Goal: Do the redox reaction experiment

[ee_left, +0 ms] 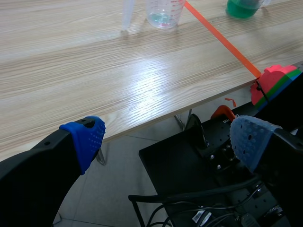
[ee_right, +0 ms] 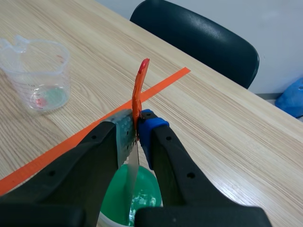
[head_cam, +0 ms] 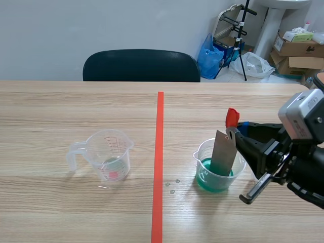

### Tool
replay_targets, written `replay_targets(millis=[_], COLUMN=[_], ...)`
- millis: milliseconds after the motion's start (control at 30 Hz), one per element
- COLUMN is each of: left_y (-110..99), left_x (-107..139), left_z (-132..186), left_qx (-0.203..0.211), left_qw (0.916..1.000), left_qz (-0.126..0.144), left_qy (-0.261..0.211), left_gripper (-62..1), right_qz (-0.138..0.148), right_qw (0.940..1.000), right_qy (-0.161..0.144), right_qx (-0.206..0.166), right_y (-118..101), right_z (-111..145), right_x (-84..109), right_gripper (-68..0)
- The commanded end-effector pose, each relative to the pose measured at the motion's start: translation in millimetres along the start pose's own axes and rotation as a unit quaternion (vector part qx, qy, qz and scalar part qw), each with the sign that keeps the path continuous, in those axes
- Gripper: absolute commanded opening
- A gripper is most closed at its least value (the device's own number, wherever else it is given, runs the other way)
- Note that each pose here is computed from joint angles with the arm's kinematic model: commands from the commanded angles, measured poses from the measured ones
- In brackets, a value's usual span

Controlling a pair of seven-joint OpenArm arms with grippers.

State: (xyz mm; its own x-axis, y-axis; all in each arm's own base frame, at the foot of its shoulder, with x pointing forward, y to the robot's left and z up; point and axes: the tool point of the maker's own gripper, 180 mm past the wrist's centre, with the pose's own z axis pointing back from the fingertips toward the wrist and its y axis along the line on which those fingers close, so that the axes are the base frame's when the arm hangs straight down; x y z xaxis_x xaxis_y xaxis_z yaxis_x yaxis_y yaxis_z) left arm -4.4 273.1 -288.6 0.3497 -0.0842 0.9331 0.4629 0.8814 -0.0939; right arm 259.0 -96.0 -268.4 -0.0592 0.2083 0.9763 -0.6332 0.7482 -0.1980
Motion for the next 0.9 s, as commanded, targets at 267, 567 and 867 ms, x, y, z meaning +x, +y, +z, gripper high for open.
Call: replay_targets(millis=[267, 567, 867], left_y=[-1.1, -1.2, -0.8], left_x=[2.1, 1.2, 1.3], left_z=[1.0, 1.0, 0.5], left_qx=[0.003, 0.003, 0.003], left_qw=[1.0000, 1.0000, 1.0000], left_qz=[0.003, 0.003, 0.003], left_qy=[-0.007, -0.004, -0.005], left_gripper=[-4.3, -4.3, -4.3], right_qz=[0.017, 0.018, 0.018], right_qw=[0.9997, 0.9997, 0.9997], right_qy=[-0.018, -0.018, -0.018], right_qx=[-0.003, -0.003, -0.003], right_y=[-9.0, -9.4, -9.4], right_z=[-4.0, -4.3, -4.3], right_x=[11.9, 12.3, 12.3], right_gripper=[-65.6, -65.6, -65.6])
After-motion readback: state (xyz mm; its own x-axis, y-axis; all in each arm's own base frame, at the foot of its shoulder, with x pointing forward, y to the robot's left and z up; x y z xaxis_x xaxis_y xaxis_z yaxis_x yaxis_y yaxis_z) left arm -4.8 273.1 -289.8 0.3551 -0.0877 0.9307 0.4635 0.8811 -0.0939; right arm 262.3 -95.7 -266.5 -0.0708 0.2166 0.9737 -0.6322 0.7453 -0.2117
